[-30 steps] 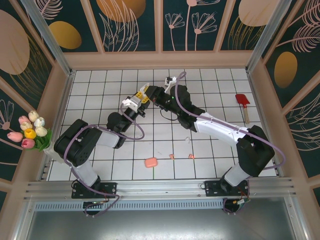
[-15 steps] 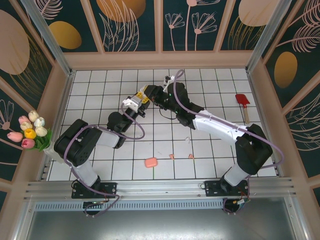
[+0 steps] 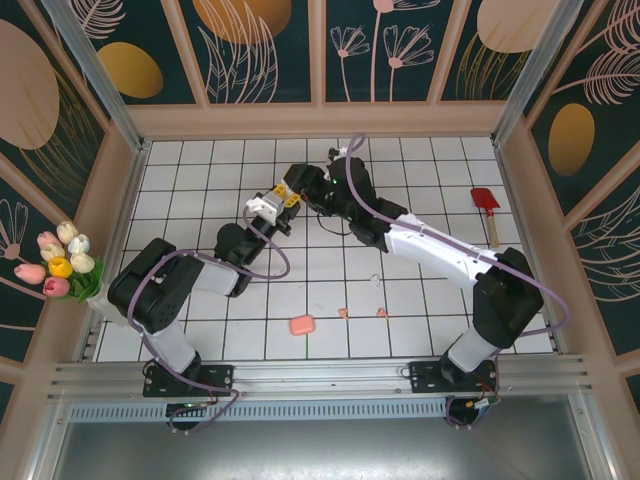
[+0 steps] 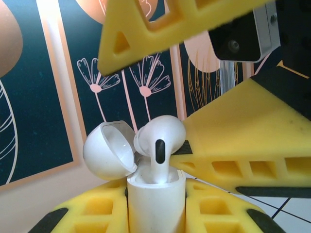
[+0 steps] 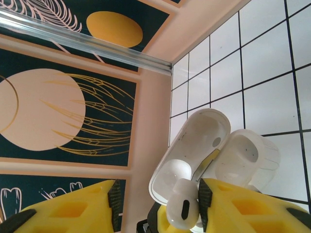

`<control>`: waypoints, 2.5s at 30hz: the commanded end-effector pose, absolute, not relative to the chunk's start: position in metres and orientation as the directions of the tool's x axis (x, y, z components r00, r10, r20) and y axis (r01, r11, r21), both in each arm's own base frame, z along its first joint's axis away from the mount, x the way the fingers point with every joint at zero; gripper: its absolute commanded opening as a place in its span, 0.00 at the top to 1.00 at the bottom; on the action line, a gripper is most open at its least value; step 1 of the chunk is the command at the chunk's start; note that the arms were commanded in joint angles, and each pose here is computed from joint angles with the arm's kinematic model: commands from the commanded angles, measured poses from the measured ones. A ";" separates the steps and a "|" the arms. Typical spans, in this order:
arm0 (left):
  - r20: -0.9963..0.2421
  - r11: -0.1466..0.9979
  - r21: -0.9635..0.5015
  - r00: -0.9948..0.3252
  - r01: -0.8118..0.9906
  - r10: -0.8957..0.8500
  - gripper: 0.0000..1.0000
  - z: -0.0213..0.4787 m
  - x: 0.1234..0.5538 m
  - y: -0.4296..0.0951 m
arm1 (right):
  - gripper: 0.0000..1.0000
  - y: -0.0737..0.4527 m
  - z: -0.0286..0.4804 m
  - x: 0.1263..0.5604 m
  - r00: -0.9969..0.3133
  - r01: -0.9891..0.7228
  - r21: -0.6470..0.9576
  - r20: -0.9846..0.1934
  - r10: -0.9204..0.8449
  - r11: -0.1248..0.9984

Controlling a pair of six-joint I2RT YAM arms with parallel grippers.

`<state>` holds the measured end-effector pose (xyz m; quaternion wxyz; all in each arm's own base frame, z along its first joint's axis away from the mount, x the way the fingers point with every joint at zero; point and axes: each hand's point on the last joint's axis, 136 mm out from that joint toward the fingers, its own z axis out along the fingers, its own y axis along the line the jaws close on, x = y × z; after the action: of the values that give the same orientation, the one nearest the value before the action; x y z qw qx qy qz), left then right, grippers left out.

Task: Insert wireless bluetooth earbuds into charging case

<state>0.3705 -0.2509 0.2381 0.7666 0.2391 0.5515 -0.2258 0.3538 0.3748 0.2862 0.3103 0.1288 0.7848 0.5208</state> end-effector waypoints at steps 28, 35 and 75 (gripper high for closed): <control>-0.848 0.764 0.120 0.466 0.634 -0.253 1.00 0.303 0.337 -0.242 | 0.39 0.286 0.285 0.345 -0.681 -0.009 0.731 -0.504 0.531 0.683; -0.860 0.709 0.126 0.432 0.694 -0.270 1.00 0.297 0.328 -0.251 | 0.43 0.272 0.276 0.336 -0.690 -0.022 0.671 -0.547 0.474 0.742; -0.871 0.723 0.136 0.429 0.678 -0.238 1.00 0.296 0.326 -0.247 | 0.44 0.195 0.017 0.246 -0.951 0.118 0.095 -0.277 0.140 0.989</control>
<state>0.3430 -0.2527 0.2527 0.7643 0.2508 0.5267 -0.2749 0.2488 0.1843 0.0191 0.1502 0.0722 0.9858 0.0196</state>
